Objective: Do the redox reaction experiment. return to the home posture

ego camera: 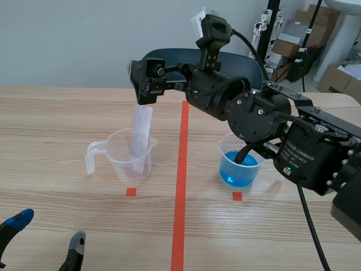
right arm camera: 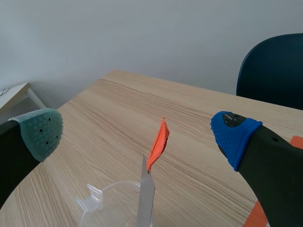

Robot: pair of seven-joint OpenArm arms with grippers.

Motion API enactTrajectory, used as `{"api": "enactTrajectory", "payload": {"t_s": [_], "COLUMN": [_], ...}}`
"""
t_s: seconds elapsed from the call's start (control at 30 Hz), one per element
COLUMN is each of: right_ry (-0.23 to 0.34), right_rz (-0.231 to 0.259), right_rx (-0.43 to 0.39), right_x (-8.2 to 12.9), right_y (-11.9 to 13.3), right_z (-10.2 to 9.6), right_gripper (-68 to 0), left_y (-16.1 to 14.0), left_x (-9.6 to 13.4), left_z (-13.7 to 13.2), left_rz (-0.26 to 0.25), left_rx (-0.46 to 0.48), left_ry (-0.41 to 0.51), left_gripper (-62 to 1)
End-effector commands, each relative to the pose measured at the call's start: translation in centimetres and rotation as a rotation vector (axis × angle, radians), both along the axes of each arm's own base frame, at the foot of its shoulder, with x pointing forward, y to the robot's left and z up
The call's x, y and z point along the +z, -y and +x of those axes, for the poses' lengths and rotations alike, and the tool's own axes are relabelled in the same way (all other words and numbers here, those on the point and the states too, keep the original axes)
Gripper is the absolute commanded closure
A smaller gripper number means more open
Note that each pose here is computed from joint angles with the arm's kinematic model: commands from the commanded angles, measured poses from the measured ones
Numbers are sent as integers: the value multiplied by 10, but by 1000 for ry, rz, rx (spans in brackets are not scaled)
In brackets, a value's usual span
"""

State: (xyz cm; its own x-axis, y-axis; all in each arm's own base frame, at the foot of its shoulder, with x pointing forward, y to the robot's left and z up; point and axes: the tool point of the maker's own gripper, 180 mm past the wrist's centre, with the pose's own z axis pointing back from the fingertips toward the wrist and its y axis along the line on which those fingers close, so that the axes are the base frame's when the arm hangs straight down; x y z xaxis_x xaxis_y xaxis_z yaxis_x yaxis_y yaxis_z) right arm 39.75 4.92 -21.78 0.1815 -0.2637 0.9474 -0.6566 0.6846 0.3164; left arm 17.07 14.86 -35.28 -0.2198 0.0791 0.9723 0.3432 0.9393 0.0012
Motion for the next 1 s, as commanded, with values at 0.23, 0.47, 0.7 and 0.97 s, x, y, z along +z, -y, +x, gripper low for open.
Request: {"api": "enactTrajectory", "payload": {"t_s": [0.23,0.47,0.7,0.97], "right_ry": [31,31,31,30], "right_rz": [12,10,10,9], "right_rx": [-5,-6,-6,-6], "right_x": [12,12,12,12], "right_y": [3,4,4,4], "right_z": [4,5,5,5], "right_gripper": [-679,-679,-679,-679], "left_y": [-2,-2,-2,-2], "left_x": [7,7,7,7], "left_z": [2,2,2,2], "left_rz": [2,2,2,2], "left_rx": [-3,-3,-3,-3], "left_ry": [33,33,33,32], "left_gripper": [-602,-602,-602,-602]}}
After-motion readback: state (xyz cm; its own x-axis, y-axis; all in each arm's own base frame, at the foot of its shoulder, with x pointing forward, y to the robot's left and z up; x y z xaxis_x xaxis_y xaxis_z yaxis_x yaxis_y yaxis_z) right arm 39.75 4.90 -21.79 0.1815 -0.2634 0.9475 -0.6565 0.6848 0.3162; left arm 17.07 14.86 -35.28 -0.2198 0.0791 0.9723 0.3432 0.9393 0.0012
